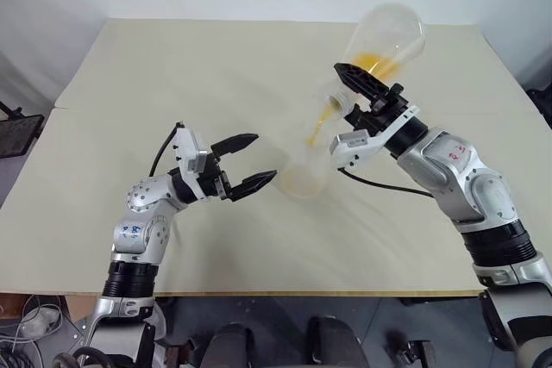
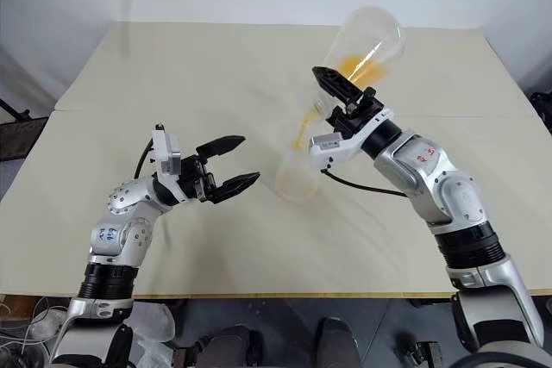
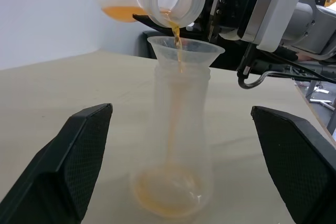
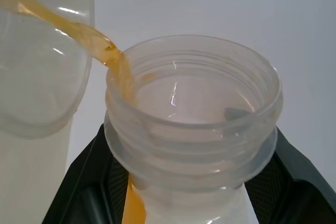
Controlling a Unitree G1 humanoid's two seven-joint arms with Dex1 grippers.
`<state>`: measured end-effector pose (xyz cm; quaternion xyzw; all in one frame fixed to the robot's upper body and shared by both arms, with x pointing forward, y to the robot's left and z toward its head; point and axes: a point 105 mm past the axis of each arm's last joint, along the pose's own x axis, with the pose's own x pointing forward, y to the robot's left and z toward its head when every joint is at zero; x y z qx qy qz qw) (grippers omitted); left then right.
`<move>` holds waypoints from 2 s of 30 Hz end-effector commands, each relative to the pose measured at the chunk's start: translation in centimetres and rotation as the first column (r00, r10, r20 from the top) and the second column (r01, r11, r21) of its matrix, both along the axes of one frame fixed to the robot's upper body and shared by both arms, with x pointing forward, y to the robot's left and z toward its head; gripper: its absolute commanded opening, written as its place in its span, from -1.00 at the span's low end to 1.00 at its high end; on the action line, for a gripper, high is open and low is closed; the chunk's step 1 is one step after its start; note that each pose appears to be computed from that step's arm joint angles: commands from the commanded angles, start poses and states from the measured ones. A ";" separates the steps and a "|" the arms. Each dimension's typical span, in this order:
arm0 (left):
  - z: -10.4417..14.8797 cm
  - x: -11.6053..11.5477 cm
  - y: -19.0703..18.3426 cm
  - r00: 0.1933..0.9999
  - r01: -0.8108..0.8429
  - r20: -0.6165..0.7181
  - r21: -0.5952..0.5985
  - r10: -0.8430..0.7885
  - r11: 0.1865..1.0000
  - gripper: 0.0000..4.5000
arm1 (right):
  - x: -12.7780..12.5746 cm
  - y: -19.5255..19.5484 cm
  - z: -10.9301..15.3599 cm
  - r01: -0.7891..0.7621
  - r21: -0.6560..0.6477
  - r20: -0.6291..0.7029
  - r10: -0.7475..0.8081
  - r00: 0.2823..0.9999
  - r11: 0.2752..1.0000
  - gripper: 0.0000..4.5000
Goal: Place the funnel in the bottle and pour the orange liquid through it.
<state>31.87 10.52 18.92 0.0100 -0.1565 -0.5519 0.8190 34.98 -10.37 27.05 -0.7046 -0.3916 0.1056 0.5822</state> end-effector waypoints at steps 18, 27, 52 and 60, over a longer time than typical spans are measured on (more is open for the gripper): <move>0.5 -0.4 0.0 0.999 -0.012 0.031 -0.022 0.012 1.000 1.00 | -0.5 0.1 2.0 -0.006 -0.007 0.110 0.006 0.994 1.000 0.10; 0.6 -0.4 -0.2 0.999 -0.007 0.033 -0.029 0.008 1.000 1.00 | -0.5 -0.1 2.0 0.001 -0.028 0.123 0.002 0.992 1.000 0.10; 2.4 -0.8 -1.5 0.996 0.039 0.075 0.003 -0.039 0.999 1.00 | -0.9 -0.1 2.4 0.000 -0.047 0.183 0.009 0.983 0.999 0.10; 2.4 -0.8 -1.7 0.996 0.042 0.073 0.005 -0.042 0.999 1.00 | -0.9 -0.1 2.5 0.003 -0.055 0.195 0.008 0.981 0.998 0.10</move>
